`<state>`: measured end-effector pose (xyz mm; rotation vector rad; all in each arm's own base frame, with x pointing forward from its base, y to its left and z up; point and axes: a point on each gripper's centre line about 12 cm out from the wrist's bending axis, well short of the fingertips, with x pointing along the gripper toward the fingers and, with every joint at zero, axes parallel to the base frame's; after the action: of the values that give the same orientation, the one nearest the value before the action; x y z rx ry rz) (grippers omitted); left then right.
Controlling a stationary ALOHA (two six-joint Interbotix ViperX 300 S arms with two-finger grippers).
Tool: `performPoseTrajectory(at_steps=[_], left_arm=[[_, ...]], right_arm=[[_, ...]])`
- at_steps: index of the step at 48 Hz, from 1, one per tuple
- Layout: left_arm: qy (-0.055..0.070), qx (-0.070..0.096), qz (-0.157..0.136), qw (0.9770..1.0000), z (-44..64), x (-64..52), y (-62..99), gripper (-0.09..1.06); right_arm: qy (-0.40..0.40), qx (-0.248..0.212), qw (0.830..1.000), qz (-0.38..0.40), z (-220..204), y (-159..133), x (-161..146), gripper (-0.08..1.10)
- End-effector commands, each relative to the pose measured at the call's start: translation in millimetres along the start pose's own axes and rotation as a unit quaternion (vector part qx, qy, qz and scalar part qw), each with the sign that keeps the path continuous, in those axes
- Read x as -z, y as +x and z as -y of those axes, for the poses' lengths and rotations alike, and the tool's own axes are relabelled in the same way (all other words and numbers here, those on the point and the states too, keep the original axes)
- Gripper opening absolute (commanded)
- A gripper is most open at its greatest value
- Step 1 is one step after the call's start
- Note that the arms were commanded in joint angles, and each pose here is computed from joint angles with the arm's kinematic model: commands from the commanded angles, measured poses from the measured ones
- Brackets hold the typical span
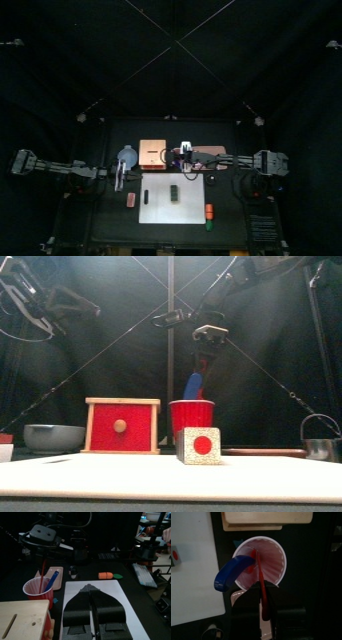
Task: Cut the sushi into 4 pieces with the knife
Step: Grasp knife edge with left hand
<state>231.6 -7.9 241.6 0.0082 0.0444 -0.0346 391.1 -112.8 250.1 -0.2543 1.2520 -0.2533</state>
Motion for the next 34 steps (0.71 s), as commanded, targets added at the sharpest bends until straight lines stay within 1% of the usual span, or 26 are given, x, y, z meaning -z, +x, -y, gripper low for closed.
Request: performPoseTrajectory(at_steps=[1, 9, 19, 23, 27, 31, 34], left_arm=[[0.001, -0.001, 0.01, 0.9999, -0.7, -5.7, 2.2, 0.24], [0.001, -0.001, 0.01, 0.9999, -0.7, -5.7, 2.2, 0.24], [0.001, -0.002, 0.011, 0.9999, -1.0, -5.9, 2.2, 0.24], [0.001, -0.004, 0.018, 0.9998, -1.9, -8.3, 2.2, 0.24], [0.001, -0.008, 0.03, 0.9995, -3.6, -11.0, 2.0, 0.24], [0.001, -0.012, 0.048, 0.9988, -5.8, -16.1, 2.0, 0.24], [0.002, -0.015, 0.064, 0.9978, -6.9, -19.9, 1.6, 0.25]], right_arm=[[0.022, 0.013, 0.999, 0.037, 19, -37, -7, 0.06], [0.038, 0.026, 0.995, 0.087, 29, -82, -4, 0.06], [0.056, 0.032, 0.985, 0.162, 30, -137, 15, 0.06], [0.062, 0.016, 0.974, 0.216, 21, -156, 24, 0.07], [0.075, -0.007, 0.958, 0.278, 14, -172, 31, 0.07], [0.091, -0.028, 0.938, 0.333, 7, -179, 39, 0.07], [0.103, -0.04, 0.922, 0.37, 0, -178, 47, 0.07]])
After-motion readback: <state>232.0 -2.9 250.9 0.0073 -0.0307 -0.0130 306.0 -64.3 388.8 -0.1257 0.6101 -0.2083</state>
